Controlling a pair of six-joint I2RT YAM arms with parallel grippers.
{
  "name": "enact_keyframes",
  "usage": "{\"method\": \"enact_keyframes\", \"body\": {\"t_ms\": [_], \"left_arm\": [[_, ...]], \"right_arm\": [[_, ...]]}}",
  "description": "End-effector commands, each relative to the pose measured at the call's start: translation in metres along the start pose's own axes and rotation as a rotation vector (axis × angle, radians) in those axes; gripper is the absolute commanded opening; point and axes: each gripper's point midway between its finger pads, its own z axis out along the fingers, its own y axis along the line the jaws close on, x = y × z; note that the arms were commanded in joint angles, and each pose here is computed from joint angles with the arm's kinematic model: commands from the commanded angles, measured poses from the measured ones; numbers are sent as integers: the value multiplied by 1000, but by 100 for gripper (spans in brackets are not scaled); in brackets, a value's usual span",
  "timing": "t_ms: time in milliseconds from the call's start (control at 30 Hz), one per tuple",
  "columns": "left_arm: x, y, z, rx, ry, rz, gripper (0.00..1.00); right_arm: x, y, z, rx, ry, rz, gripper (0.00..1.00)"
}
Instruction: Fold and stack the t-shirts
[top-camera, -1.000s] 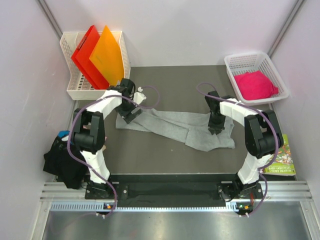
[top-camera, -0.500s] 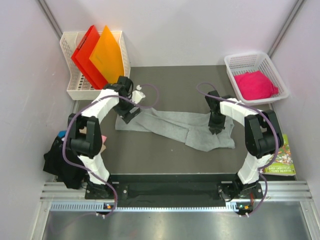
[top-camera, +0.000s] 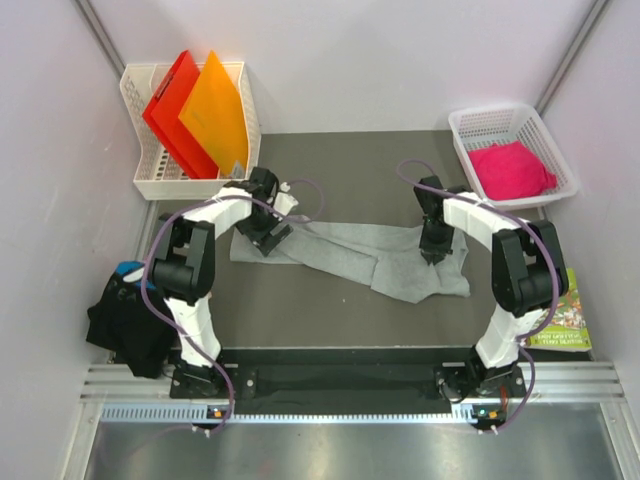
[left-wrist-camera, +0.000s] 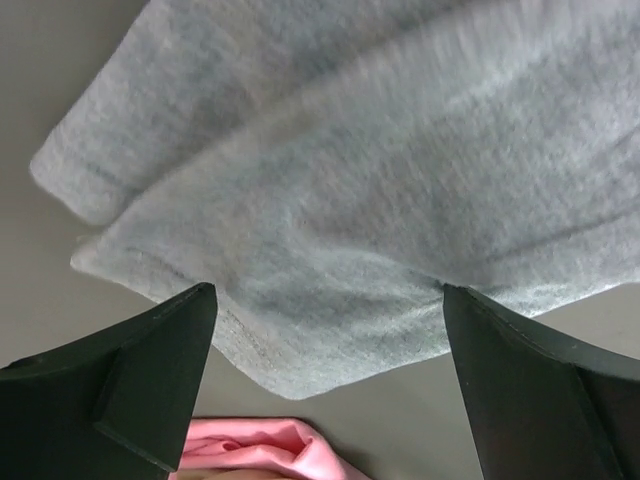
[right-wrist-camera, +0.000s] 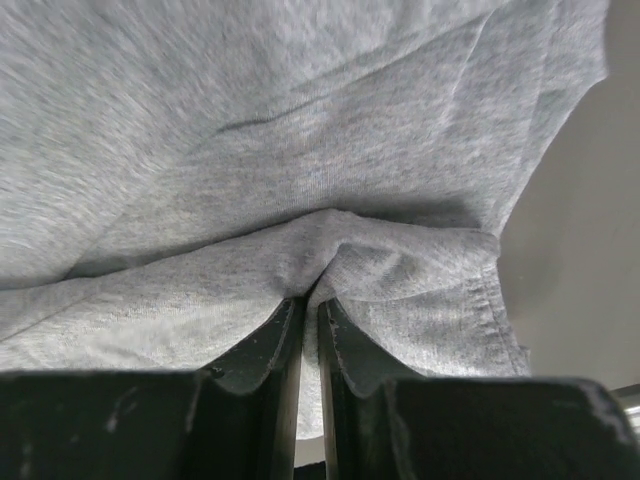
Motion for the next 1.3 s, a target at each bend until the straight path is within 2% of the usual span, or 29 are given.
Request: {"method": "enact_keyframes", "body": {"t_ms": [0,333,733,800,833,867,967,1133,1233,1267], "left_arm": [[27,1,2,-61,31,28,99],[82,-20,-5,-62,75,52,99],[96,-14,-19,-105,78,81,99],[98,-13,-21,-105,78,81,99],[98,-12,-22,-106,77,80,99],[98,-13,-22,-103,77,81,99],[94,-11,-24,-103,68,77,99],[87,-10,-26,-95,52,61,99],[84,-10,-29,-91,49,53,99],[84,-10,-29,-89,50,53,99]], "right_arm": [[-32,-4,-28,-31,-97,34,11],[-72,-27,-37,-30,-130,94,10],[-123,-8,-11,-9,-111,84,5],[-120,-8,-14,-12,-91,70,12],[-118,-7,-23,-23,-107,60,21],[-110,-10,-21,-20,-99,50,40],[-96,-21,-32,-14,-121,48,60],[-82,-29,-43,-23,-141,60,64],[-73,-30,-44,-39,-140,73,61],[-67,-27,-41,-55,-126,72,57]]}}
